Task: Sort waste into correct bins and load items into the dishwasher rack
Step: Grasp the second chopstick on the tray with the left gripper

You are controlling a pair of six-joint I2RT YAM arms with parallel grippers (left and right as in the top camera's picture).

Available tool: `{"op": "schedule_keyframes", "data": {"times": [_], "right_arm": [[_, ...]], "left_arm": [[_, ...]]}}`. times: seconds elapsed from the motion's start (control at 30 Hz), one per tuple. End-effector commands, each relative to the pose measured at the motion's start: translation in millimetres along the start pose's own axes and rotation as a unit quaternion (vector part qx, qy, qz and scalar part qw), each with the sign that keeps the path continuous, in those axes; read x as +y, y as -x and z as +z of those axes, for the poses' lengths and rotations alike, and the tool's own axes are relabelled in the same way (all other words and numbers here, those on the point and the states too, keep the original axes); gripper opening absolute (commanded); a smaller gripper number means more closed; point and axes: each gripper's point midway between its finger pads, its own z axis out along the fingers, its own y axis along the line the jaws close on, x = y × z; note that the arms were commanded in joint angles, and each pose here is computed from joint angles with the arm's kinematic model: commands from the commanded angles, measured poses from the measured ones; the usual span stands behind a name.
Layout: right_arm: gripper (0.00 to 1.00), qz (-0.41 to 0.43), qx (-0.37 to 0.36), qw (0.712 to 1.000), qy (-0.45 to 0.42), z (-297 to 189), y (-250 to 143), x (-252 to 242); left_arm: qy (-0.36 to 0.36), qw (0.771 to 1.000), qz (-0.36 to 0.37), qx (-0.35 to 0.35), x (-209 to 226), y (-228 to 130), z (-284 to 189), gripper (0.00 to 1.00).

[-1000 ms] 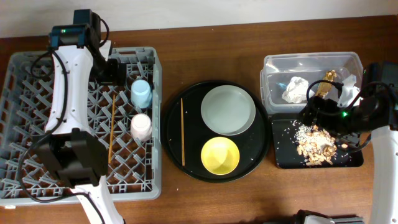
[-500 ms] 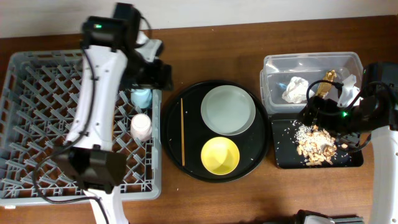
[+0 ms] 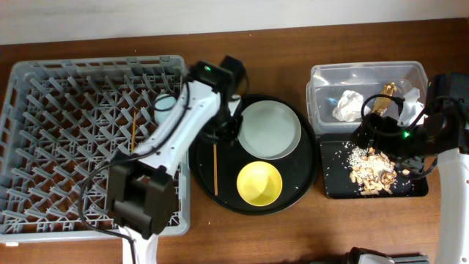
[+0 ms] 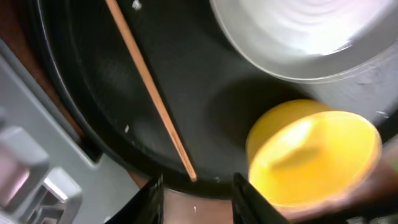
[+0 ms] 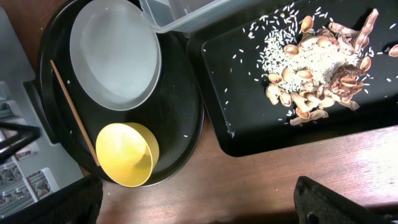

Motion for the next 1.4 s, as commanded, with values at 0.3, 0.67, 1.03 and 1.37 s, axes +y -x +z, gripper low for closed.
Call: {"op": "schedule_keyframes", "data": {"times": [0.3,0.67,1.03,1.37], "right_arm": [[0.99,0.001,-0.001,1.000,-0.005,0.0,1.2,-3.1],[0.99,0.001,-0.001,1.000,-0.005,0.0,1.3,-3.1],[0.99,0.001,-0.001,1.000,-0.005,0.0,1.3,-3.1],[0.99,0.001,-0.001,1.000,-0.005,0.0,1.3,-3.1]], "left_arm": [[0.043,0.997,-0.066,-0.017,24.2,-3.9,73.2,0.36],[0.078,0.992,-0.084,-0.049,32.0,-0.6,97.1,0.36],[0.115,0.989,-0.068,-0.067,16.0,-3.3,96.8,0.11],[0.103,0.988,-0.065,-0.098,8.9,5.9,67.0,0.00]]}}
